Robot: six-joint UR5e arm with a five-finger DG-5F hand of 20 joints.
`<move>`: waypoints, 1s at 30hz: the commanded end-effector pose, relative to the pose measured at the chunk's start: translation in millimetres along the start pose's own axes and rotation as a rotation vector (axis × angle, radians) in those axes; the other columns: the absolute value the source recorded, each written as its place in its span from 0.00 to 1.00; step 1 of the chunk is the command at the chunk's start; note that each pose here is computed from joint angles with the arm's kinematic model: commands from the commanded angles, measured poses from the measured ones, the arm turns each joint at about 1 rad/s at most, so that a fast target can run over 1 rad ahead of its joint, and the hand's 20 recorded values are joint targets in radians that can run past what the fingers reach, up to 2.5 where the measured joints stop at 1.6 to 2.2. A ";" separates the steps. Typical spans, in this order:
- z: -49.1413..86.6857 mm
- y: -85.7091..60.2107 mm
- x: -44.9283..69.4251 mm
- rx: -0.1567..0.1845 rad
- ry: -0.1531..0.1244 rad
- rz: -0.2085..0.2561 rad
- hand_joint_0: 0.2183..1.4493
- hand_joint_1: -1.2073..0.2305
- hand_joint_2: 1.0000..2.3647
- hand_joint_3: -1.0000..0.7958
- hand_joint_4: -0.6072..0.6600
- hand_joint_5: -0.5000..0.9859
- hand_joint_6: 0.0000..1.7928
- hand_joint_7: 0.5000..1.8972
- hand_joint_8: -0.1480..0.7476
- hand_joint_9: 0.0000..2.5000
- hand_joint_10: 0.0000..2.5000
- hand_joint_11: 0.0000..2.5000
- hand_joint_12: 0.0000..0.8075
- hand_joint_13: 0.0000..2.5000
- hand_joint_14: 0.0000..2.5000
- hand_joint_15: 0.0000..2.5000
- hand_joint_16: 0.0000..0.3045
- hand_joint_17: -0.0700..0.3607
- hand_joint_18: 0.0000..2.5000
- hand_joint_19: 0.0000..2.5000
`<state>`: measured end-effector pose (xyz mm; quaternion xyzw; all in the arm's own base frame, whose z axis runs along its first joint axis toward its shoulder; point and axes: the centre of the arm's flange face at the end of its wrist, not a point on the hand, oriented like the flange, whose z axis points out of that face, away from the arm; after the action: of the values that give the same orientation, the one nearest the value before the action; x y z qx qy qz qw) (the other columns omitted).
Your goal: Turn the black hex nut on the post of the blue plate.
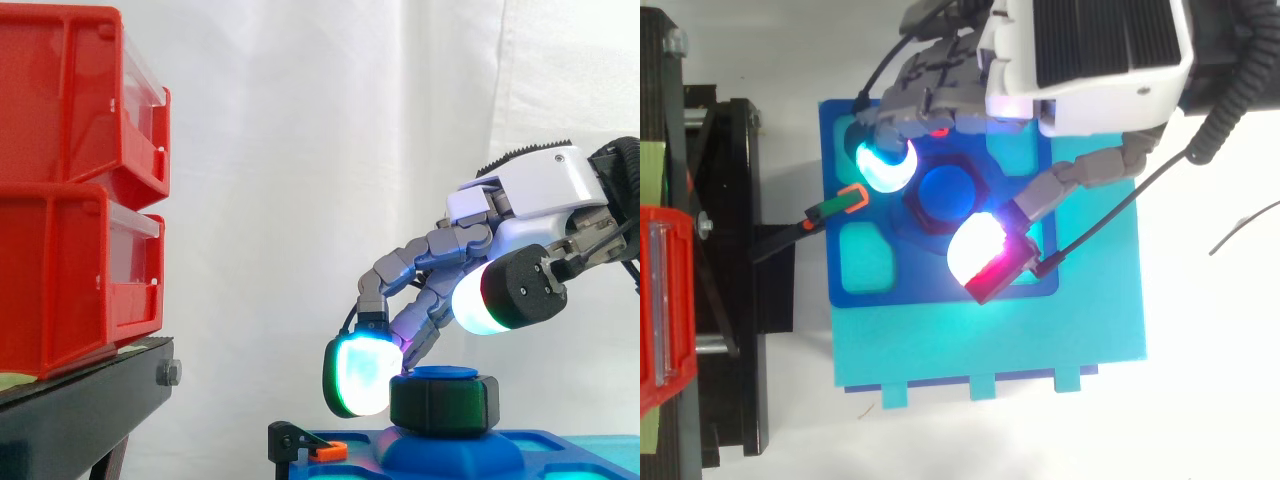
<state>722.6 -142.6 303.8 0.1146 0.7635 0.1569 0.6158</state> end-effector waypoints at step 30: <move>-4.8 -8.0 -36.7 -0.049 -0.036 -0.010 0.23 0.60 0.00 0.28 0.70 0.24 0.28 0.31 0.46 0.23 0.00 0.04 0.45 0.20 0.00 0.08 0.17 0.43 0.15 0.14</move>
<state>722.6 -168.5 328.3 0.1024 0.7526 0.1697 0.6280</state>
